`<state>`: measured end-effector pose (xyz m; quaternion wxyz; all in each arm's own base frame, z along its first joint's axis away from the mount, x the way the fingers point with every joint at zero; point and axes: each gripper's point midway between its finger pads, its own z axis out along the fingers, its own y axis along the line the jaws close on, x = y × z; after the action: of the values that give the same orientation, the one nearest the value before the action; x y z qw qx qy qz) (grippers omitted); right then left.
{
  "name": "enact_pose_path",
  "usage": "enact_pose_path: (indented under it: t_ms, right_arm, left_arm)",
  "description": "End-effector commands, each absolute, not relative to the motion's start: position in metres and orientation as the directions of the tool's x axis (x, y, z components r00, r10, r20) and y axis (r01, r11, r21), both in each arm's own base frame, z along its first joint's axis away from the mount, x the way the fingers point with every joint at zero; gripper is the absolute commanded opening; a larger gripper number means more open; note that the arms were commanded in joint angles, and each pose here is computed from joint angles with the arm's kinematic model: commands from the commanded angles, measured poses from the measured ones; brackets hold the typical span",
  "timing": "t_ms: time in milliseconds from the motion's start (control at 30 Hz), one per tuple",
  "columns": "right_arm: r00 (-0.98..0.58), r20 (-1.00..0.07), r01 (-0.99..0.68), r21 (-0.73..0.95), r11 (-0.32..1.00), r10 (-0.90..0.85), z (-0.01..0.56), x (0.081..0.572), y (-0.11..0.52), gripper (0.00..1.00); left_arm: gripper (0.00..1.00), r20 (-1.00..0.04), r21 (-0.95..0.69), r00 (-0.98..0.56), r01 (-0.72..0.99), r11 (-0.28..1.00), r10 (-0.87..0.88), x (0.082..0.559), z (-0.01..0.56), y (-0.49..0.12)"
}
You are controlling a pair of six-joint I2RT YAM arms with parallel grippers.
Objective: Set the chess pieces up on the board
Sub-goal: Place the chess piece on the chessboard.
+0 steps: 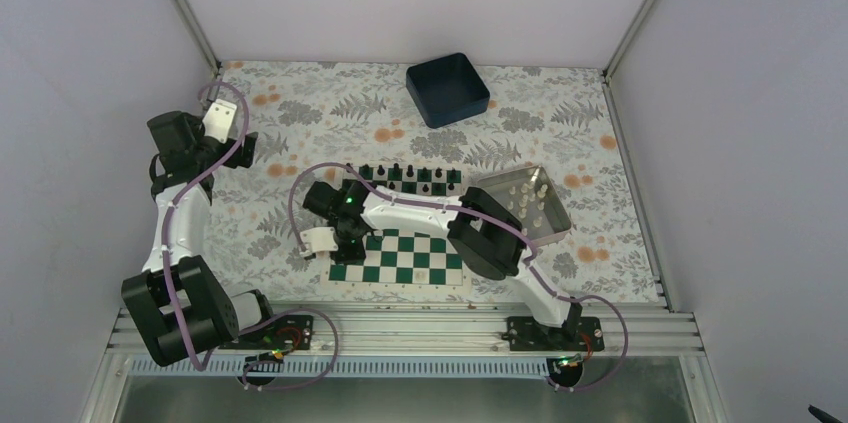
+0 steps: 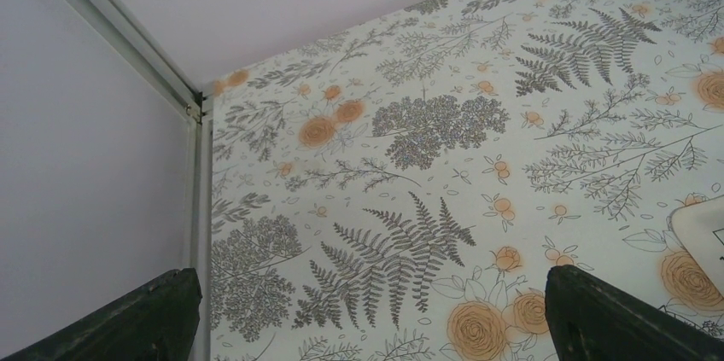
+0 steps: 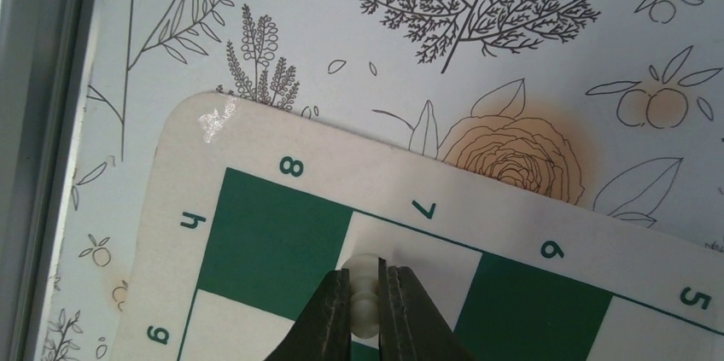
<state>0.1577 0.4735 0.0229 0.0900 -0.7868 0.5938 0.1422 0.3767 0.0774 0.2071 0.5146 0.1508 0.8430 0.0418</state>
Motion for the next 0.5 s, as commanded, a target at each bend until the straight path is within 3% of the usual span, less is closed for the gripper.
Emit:
enact_pose_path:
  t_ms: [0,467]
  right_arm:
    - [0.259,-0.313,-0.963,-0.015,-0.268,-0.914,0.020,0.161,0.471,0.04]
    - [0.256,-0.336,-0.965,-0.040,-0.258,-0.906,0.040,0.166,0.472,0.04]
  left_arm:
    - [1.00,-0.870,0.217,-0.399,0.218,0.952,0.289,0.380,0.215,0.078]
    - [1.00,-0.872,0.209,-0.399,0.222,0.952,0.285,0.381,0.215,0.079]
